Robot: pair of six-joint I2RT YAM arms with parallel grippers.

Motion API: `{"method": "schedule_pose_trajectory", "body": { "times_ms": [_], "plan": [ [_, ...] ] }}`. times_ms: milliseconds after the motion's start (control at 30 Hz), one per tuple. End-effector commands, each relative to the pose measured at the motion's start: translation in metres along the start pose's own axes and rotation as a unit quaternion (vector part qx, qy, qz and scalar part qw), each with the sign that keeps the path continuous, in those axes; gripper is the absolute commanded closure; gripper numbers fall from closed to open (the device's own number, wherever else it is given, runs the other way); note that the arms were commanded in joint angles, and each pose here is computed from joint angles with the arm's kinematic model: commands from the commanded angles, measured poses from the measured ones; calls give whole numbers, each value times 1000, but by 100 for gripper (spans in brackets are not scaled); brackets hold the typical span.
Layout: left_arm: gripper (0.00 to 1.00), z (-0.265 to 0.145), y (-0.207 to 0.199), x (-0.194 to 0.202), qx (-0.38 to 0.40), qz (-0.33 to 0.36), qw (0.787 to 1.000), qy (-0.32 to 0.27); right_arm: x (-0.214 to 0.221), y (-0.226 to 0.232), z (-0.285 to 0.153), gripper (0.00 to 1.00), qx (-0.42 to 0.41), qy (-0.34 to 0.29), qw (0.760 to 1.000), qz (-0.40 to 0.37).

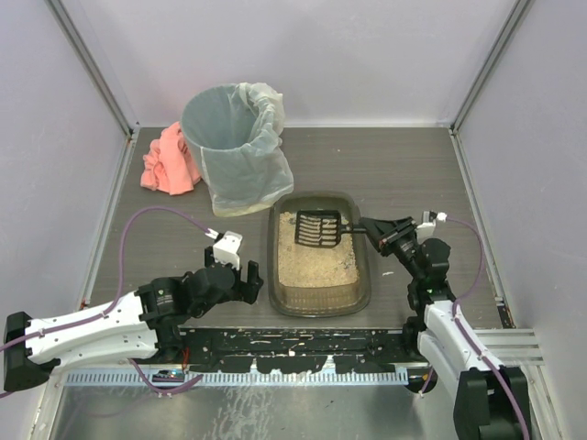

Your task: Clean the litter box

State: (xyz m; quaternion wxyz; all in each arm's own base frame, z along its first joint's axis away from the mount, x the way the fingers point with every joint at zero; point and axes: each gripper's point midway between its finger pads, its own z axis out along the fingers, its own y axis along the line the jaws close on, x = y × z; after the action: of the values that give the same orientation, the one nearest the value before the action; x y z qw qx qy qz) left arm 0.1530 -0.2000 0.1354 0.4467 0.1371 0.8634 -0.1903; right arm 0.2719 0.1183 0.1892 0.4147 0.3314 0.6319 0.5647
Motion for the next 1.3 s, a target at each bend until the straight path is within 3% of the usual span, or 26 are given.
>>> {"method": "schedule_pose_trajectory", "body": {
  "times_ms": [0,200,567,733,900,1067,1267],
  "plan": [
    [16,0,-12,-20,19,-18,999,-32,-4,26,4,99,-31,-2,998,-47],
    [17,0,-9,-24,4,-23,999,-35,-15,10,10,99,68,-6,985,-156],
    [24,15,-10,-33,-13,-43,998,-37,-19,20,34,99,197,-12,928,-316],
    [24,30,-11,-50,-3,-81,996,-37,5,24,58,99,216,19,910,-353],
    [27,52,-19,-54,4,-72,997,-22,21,16,79,99,242,36,889,-387],
    [35,69,-30,-49,18,-57,998,2,45,-1,88,99,261,64,872,-408],
    [49,83,-32,-31,22,-44,998,29,86,-21,87,99,259,110,872,-401]
  ]
}}
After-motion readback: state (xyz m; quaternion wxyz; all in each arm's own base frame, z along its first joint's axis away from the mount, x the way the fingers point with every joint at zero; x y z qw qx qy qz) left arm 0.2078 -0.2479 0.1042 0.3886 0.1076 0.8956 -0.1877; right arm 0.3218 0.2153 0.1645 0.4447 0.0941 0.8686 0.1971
